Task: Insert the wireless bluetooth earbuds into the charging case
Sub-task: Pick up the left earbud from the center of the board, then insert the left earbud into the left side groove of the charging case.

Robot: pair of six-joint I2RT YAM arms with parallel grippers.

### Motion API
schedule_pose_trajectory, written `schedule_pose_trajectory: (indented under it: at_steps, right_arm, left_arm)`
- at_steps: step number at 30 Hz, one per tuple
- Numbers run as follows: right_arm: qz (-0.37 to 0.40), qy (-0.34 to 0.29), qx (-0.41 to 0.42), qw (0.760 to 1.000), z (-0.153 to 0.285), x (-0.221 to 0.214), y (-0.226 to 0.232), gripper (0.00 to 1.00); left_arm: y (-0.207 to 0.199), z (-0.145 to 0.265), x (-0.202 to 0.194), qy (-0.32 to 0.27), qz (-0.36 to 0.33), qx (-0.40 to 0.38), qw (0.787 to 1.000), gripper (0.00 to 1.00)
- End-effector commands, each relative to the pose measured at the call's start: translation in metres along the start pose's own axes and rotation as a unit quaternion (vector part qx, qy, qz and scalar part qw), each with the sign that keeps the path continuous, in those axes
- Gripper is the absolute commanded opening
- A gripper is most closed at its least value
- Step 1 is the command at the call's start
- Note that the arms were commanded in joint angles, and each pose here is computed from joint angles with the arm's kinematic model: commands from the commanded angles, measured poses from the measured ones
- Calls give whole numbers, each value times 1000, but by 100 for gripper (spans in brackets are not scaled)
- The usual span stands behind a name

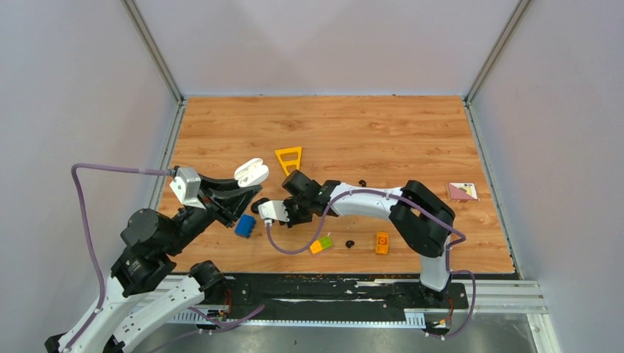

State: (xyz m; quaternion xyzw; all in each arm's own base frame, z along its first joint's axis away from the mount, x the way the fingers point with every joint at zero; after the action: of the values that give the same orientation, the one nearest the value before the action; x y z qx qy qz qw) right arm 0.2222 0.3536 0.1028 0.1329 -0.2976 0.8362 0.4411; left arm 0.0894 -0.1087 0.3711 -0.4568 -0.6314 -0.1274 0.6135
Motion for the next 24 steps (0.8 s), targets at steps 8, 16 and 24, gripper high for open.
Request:
schedule_pose_trajectory:
  at_steps: [8,16,24]
  right_arm:
    - [-40,-46,-8,998,48,12,-20,0]
    - [-127,-88,-40,987,148,-21,-23,0]
    - [-101,-31,-68,992,248,-42,-10,0]
  left_arm:
    - [6,-3,-3,0,-27,8,1000,0]
    - [12,-24,-40,93,-115,-66,987,0]
    - [20,-43,-88,170,-155,-155,961,0]
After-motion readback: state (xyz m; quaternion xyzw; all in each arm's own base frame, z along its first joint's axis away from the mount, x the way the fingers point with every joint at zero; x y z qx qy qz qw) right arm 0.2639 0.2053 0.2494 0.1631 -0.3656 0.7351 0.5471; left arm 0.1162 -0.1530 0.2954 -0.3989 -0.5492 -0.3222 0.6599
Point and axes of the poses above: each gripper's point midway between its finger pads, its own z axis back along the fingers, its own y axis along the line the jaws close on, x = y × z, the point moved 8 cm from there along z, back along the fingers, and after that the axes turned 12 degrees about z, right-handed, at the moved point
